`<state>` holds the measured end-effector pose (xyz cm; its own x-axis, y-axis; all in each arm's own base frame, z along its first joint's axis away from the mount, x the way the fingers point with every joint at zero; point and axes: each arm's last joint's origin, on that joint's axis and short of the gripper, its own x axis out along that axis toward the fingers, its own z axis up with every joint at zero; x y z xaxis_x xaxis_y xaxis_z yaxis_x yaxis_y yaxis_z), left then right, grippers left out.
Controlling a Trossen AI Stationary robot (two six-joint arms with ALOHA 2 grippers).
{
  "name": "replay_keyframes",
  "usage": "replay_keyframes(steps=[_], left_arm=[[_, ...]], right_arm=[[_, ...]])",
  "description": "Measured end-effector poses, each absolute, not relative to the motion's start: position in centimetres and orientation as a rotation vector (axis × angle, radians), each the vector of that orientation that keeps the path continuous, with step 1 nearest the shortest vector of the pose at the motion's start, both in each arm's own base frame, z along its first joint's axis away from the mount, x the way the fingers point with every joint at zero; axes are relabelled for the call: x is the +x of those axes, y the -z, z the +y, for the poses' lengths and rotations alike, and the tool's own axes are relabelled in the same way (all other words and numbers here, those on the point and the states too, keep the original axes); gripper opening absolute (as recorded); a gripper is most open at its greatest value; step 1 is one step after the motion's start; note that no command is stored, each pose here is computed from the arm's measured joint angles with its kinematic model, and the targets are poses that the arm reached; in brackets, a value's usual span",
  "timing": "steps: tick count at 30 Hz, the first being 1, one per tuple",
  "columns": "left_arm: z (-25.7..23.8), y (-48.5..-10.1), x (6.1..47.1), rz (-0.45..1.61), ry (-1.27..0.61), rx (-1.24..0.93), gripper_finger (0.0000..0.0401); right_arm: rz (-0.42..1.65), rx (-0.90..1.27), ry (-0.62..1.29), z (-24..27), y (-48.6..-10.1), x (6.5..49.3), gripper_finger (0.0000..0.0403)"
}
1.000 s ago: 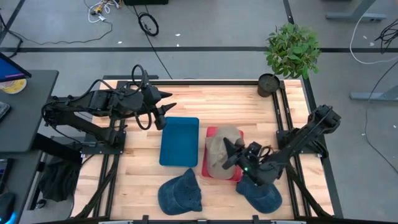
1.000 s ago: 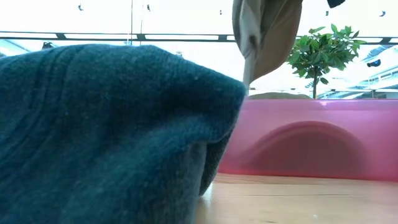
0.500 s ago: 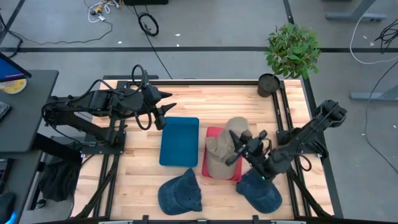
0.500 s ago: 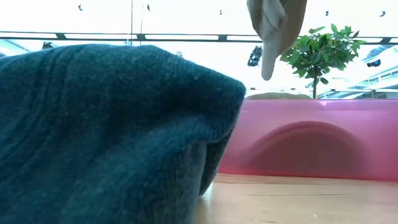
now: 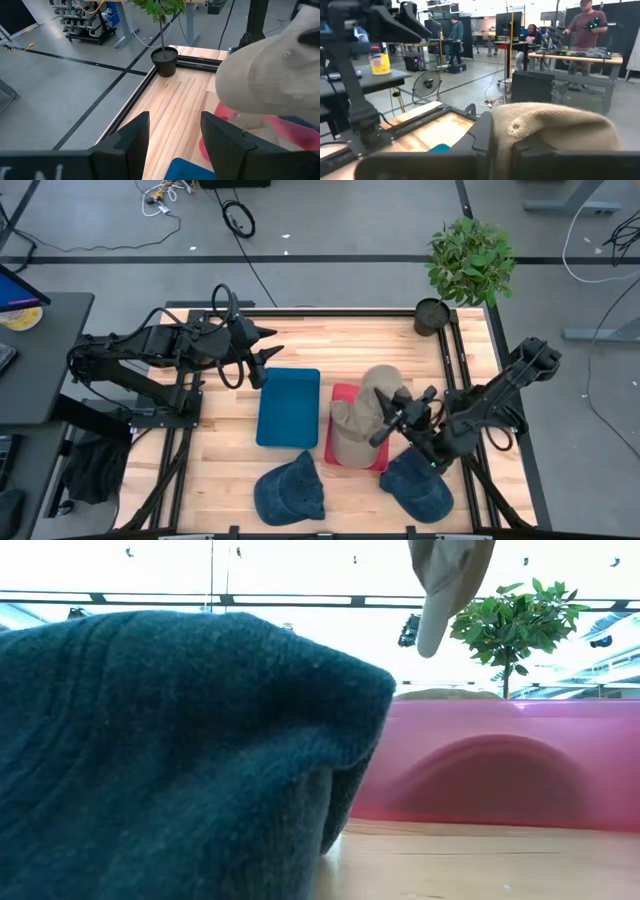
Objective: Pick & Place hat
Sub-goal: Put the brown cap into the red bin
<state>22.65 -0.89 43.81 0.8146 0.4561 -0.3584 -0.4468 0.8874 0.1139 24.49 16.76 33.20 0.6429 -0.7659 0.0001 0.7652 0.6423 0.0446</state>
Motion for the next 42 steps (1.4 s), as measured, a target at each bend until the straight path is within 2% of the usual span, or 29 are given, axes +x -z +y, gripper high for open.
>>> replay_keyframes(steps=[4, 7, 17, 22, 26, 31, 37, 42], left_arm=[[-0.9, -43.8, 22.7, 0.389, -0.482, 0.025, 0.0181], [-0.9, -43.8, 22.7, 0.389, -0.481, 0.026, 0.0181], [-0.9, -43.8, 22.7, 0.388, -0.482, 0.025, 0.0181], [-0.9, -43.8, 22.7, 0.388, -0.482, 0.025, 0.0181], [-0.9, -43.8, 22.7, 0.388, -0.482, 0.025, 0.0181], [-0.9, -43.8, 22.7, 0.388, -0.481, 0.026, 0.0181], [-0.9, -43.8, 22.7, 0.389, -0.481, 0.032, 0.0181], [-0.6, -43.8, 22.7, 0.389, -0.493, 0.03, 0.0181]], right_arm=[[-0.036, 0.077, 0.872, 16.4, -33.8, 24.1, 0.0043], [-0.035, 0.074, 0.878, 16.2, -33.9, 24.1, 0.0077], [-0.075, 0.118, 0.834, 15.8, -34.1, 24.5, 0.027], [-0.123, 0.228, 0.882, 15.2, -34.7, 24.6, 0.0332], [-0.147, 0.299, 0.907, 15.1, -35.1, 24.4, 0.0336], [-0.195, 0.396, 0.879, 15.5, -35.0, 24.3, 0.0311], [-0.082, 0.176, 0.866, 16.1, -35.6, 23.5, 0.0284], [-0.11, 0.232, 0.885, 14.3, -37.9, 22.2, 0.0271]])
